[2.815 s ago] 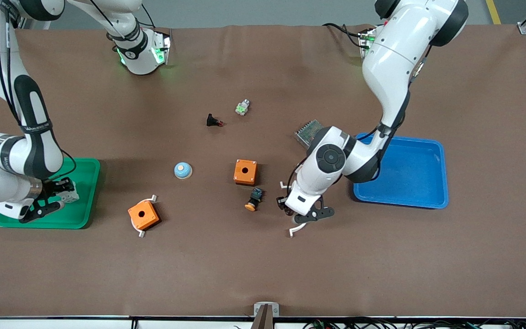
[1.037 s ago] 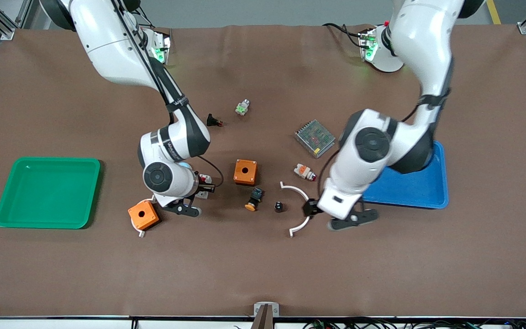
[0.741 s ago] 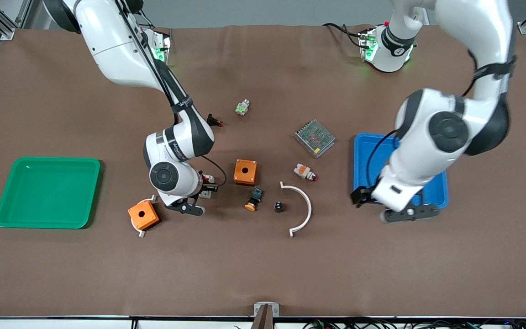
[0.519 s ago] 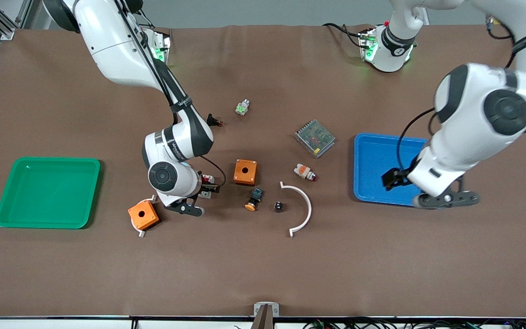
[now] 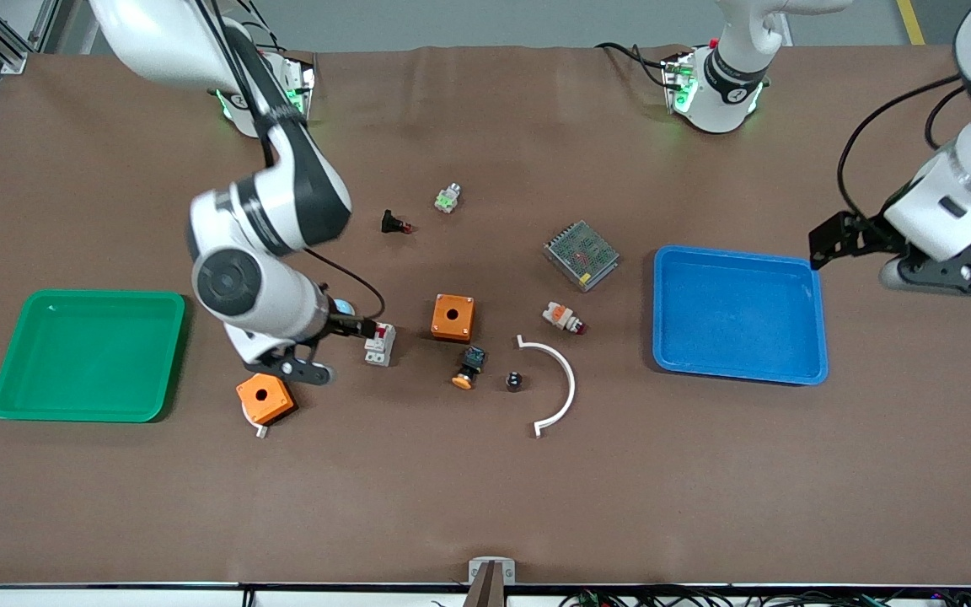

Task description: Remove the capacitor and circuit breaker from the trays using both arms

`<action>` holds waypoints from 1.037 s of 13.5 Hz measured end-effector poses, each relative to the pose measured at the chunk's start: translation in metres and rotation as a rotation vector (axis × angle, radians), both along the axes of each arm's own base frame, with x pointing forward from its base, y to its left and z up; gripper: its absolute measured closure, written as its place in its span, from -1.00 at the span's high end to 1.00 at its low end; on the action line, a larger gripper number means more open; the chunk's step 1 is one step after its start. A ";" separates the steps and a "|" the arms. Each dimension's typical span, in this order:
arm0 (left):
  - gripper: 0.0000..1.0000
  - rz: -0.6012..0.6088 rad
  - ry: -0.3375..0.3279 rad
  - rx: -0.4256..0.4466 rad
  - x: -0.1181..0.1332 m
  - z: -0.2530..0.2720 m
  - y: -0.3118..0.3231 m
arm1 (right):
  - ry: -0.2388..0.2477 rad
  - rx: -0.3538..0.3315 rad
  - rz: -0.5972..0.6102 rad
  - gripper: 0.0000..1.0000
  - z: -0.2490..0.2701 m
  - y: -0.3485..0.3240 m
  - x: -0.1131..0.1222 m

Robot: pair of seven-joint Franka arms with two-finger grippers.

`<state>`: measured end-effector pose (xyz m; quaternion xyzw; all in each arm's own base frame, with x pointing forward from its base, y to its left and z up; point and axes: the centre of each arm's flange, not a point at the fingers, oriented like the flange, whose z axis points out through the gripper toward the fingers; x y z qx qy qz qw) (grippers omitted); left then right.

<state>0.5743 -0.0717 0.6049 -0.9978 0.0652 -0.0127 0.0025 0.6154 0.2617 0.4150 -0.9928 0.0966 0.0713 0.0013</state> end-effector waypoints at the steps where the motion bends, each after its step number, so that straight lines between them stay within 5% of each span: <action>1: 1.00 0.007 -0.007 0.000 -0.007 0.007 0.006 | -0.011 -0.008 0.002 1.00 0.029 -0.015 -0.004; 5: 1.00 0.009 -0.029 -0.002 -0.017 0.024 0.009 | -0.028 0.020 0.071 1.00 0.116 -0.111 -0.017; 10: 1.00 0.009 -0.047 -0.004 -0.017 0.032 0.009 | -0.097 -0.027 0.193 1.00 0.178 -0.216 -0.033; 14: 1.00 0.023 -0.064 -0.006 -0.016 0.041 0.012 | -0.135 -0.013 0.197 1.00 0.219 -0.254 -0.069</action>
